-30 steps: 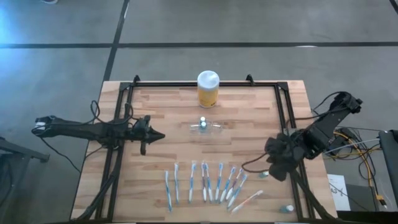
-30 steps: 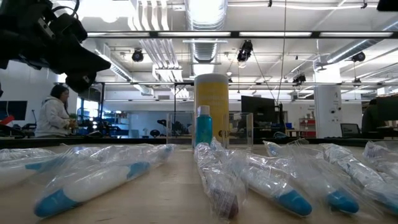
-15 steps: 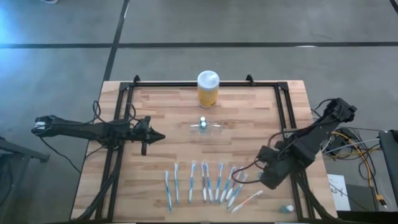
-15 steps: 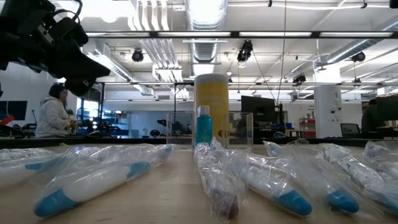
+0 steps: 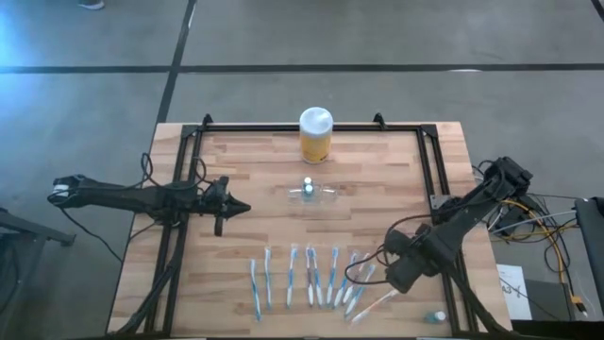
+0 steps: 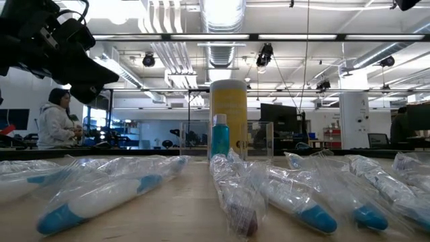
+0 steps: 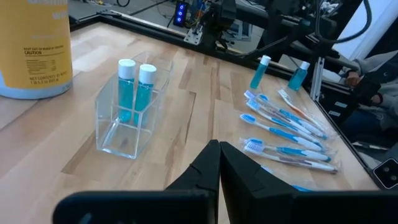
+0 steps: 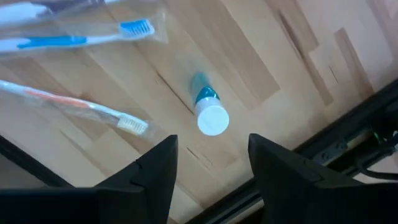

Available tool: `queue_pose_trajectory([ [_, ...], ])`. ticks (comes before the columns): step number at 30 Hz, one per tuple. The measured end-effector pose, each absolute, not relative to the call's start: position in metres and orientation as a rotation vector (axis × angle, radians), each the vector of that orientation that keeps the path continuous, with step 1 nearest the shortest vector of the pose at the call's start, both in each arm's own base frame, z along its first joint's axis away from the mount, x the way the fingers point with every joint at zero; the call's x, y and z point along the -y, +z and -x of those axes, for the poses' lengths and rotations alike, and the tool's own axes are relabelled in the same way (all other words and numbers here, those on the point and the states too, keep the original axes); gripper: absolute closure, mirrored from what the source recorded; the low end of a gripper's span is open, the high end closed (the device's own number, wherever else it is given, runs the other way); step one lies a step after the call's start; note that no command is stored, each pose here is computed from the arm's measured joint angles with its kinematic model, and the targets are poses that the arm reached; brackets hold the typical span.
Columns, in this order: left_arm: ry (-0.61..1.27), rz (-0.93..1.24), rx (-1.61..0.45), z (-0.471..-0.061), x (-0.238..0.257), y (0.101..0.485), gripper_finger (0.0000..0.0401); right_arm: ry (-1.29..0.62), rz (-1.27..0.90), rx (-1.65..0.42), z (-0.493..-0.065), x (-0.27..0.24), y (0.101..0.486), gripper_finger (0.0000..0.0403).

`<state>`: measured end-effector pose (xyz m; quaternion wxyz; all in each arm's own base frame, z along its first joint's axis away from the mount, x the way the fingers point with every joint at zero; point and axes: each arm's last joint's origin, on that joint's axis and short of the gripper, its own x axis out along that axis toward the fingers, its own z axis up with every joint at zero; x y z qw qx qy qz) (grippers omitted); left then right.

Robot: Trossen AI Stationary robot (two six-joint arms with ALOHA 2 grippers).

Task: Pick & Place toothbrushing station
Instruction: Put the blue mouthwash into the middle of the transparent organizer

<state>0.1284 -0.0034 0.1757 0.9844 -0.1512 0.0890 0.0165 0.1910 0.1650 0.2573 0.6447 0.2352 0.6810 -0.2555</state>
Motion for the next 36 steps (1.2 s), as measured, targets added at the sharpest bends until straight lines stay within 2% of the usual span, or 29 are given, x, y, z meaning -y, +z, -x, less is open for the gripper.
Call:
queue_pose_trajectory([
  [23,0.033,0.291,-0.224,-0.127,0.003,0.171,0.0389,-0.567,-0.546,-1.535,-0.193,-0.167,0.225,0.0218],
  [36,0.033,0.289,-0.233,-0.127,0.004,0.171,0.0389,-0.56,-0.582,-1.516,-0.193,-0.167,0.228,0.0227],
])
